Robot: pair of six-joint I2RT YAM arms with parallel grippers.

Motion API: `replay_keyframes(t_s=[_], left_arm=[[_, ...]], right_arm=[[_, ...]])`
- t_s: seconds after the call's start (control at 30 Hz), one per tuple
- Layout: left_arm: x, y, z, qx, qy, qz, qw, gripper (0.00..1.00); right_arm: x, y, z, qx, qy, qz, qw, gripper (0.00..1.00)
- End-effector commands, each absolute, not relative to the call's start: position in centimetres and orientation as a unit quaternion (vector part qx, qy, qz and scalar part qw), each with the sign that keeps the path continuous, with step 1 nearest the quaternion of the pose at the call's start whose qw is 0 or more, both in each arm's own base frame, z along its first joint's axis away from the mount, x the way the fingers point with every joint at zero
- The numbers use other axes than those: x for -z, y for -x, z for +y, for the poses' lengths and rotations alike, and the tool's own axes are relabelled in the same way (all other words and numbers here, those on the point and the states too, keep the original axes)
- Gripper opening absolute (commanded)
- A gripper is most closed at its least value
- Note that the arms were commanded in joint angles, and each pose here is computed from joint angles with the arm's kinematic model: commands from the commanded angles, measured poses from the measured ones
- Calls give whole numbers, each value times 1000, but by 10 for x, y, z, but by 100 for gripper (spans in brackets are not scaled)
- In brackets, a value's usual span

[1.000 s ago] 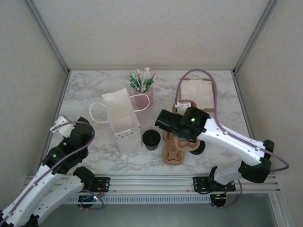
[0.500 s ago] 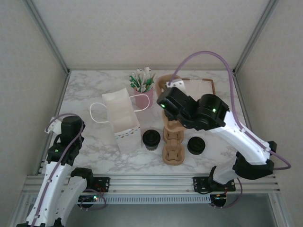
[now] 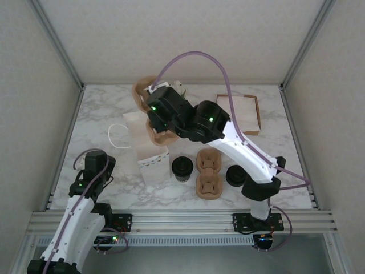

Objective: Pack the takeout coffee

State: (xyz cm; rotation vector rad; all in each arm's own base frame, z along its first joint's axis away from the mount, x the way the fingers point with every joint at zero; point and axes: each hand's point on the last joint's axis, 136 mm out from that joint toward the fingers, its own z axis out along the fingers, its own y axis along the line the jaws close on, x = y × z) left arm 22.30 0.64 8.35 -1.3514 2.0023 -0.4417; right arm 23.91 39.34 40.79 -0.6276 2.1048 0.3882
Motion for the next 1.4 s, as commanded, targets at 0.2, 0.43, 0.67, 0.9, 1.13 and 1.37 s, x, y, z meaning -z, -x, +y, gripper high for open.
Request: replay_keyframes(t_s=[0.2,0.43,0.67,0.9,1.13,1.37], left_arm=[[-70,-227,-28,210,478,792,315,47],[-97,-220,-13,179,463,792,355,53],[-177,-212,2,166,421,781,431,73],[-244,-200,15,143,394,772,478,85],[-277,-192,20,149,385,755,510,99],[-309,-189,15,176,370,746,525,100]], right_arm=[[-403,-242,435,-202,241,841,441,30],[-380,-249,446,-189,218,856,428,30],[-362,-250,455,-181,223,865,411,30],[-344,-253,450,-152,220,877,400,30],[-328,-251,443,-128,218,890,380,30],[-318,-250,442,-118,219,896,368,30]])
